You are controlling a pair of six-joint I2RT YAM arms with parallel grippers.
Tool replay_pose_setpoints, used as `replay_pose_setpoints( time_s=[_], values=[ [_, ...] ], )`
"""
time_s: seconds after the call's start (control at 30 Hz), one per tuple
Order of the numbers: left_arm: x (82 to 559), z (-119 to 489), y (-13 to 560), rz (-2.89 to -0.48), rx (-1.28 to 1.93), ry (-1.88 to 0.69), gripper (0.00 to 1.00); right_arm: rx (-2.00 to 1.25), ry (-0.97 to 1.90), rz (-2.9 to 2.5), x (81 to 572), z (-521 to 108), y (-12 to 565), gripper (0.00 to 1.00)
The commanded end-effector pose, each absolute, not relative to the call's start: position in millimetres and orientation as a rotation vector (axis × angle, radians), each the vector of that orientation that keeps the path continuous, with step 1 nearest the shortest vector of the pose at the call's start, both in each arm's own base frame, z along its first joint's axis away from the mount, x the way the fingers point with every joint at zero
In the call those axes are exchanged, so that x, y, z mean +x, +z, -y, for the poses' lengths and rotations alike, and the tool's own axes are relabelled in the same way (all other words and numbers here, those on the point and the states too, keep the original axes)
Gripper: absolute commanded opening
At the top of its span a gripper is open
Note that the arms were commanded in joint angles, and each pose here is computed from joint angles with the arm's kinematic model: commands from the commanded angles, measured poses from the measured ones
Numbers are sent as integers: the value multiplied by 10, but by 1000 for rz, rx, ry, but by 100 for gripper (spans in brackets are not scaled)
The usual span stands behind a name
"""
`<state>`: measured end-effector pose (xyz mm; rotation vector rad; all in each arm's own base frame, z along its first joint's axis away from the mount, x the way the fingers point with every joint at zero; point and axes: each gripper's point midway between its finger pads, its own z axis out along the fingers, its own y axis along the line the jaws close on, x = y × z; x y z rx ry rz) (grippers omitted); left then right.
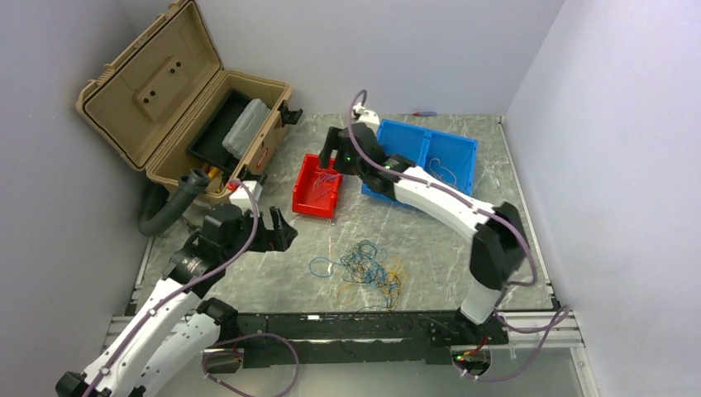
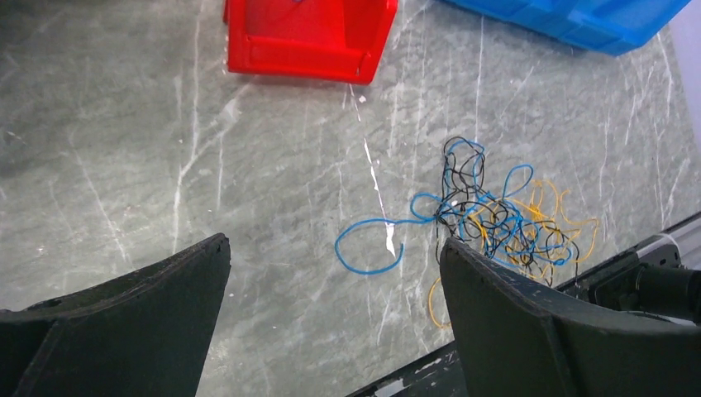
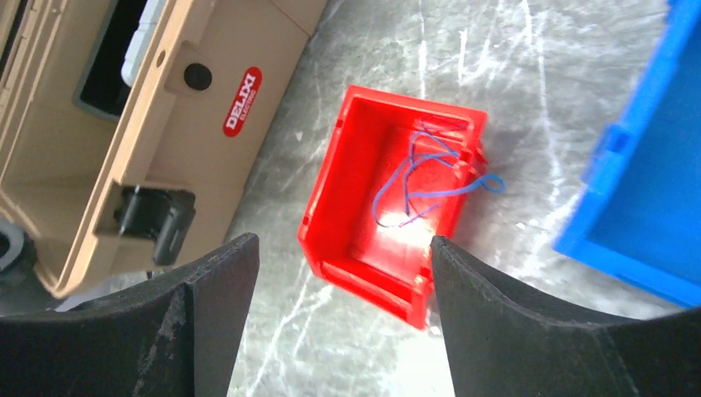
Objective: Untangle the cables
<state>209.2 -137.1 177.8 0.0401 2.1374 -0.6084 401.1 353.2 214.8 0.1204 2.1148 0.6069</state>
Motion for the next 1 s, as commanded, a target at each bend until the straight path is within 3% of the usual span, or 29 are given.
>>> replay_pose_setpoints(
  time_s=[0.0, 0.33, 0.5, 0.67, 0.8, 0.97],
  values=[
    [2154, 1584, 1913, -2102, 98, -722, 99, 55, 617, -2093, 3735, -3197, 2325, 78],
    [2520, 1902, 1826, -2159, 149, -772, 99, 11, 674, -2159, 3164, -2598, 2000, 74],
    [2965, 2031, 1869, -2236, 215, -663, 87, 44, 733, -2091, 2893, -2394, 2060, 72],
    [3385, 2194, 1893, -2206, 473, -562, 86, 16, 721, -2048, 2700, -2198, 2160, 72],
    [3644, 2192, 1827, -2119, 747, -412, 72, -5, 688, -2046, 2563, -2050, 2249, 72],
    [3777, 2289, 1722, -1934, 987, -363, 75, -13, 695, -2043, 2393, -1926, 2319, 72]
  ],
)
